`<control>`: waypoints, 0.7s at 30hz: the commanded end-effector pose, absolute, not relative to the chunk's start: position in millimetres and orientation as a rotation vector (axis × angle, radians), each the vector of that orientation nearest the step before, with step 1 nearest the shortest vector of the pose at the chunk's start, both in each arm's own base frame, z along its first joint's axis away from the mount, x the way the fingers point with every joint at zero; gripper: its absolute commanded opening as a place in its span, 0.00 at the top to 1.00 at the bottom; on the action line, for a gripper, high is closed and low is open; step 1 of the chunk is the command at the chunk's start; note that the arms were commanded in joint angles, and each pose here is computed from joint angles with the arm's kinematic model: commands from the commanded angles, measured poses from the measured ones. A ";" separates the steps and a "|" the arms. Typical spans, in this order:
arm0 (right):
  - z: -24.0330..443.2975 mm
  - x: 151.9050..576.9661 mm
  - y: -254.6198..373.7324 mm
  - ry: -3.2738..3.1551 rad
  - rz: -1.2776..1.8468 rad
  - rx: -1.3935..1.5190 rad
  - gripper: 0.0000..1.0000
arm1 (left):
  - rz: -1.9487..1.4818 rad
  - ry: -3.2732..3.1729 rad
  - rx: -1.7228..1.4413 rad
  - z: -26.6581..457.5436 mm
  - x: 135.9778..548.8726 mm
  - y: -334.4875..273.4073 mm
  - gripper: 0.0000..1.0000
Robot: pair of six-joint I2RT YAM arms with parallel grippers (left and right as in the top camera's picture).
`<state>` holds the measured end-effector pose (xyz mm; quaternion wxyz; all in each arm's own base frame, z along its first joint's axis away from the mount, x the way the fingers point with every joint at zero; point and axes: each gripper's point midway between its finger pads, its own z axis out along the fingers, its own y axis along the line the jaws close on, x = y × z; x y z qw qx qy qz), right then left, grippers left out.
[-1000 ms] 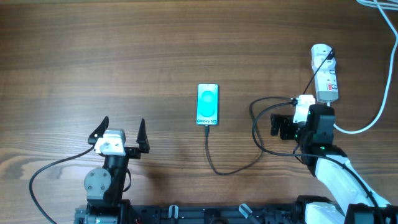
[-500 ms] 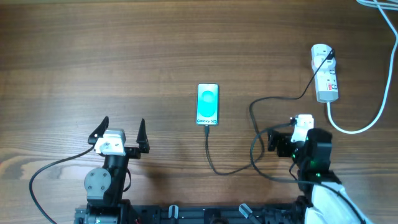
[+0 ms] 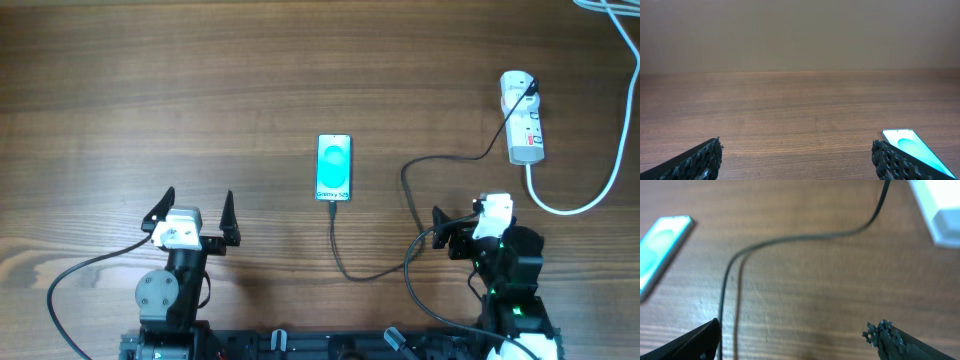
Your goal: Plug charger to phone and switch on socket
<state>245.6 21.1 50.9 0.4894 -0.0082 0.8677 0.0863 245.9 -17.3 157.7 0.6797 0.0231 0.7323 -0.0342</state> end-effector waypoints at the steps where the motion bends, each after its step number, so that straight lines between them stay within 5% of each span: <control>1: 70.8 249.2 26.8 2.018 0.225 -0.067 0.00 | -0.043 1.644 0.054 156.7 245.7 -13.0 0.00; 21: 179.8 243.7 26.6 1.548 0.162 -0.121 0.00 | -0.043 1.644 0.054 156.7 245.7 -13.0 0.00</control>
